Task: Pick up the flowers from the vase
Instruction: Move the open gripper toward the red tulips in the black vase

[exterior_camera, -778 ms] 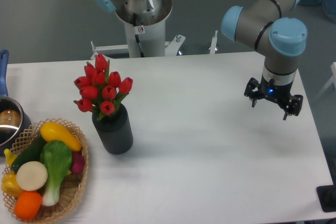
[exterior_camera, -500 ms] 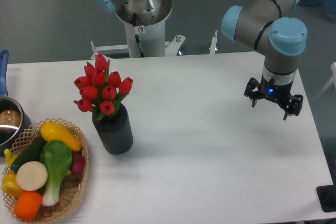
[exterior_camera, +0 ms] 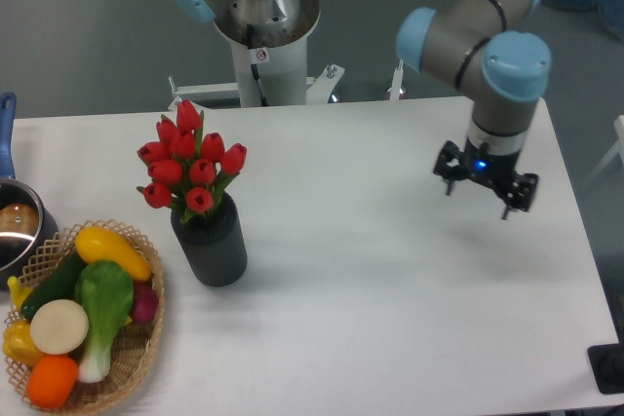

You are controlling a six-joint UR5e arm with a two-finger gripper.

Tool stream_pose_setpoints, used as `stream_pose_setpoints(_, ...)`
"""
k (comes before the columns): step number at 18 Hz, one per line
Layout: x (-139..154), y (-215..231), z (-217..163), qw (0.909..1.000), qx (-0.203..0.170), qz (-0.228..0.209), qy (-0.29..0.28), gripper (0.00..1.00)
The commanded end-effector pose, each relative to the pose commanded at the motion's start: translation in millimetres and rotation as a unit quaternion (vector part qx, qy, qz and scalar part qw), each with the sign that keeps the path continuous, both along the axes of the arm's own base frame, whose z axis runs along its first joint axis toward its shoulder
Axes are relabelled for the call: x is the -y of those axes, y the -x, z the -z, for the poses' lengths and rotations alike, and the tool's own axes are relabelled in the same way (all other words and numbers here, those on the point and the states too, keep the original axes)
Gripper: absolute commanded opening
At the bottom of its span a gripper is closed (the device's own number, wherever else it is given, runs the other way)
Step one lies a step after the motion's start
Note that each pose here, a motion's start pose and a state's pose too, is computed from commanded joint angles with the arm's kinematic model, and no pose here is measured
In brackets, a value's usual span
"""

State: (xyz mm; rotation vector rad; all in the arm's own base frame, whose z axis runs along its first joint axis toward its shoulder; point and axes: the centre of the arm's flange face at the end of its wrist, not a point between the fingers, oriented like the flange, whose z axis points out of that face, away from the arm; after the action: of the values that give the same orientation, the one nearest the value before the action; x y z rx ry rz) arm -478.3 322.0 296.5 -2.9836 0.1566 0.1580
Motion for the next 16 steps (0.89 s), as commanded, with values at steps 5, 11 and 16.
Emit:
stream_pose_setpoints(5,-12,-10,2,0.9978,0.026,0.009,-0.060,1.00)
stream_pose_setpoints(11,-31,-28,-9,0.9860,0.056,0.033,-0.153,1.00)
stream_pose_setpoints(16,-32,-53,-17,0.9848,0.051,0.054,-0.157,1.00)
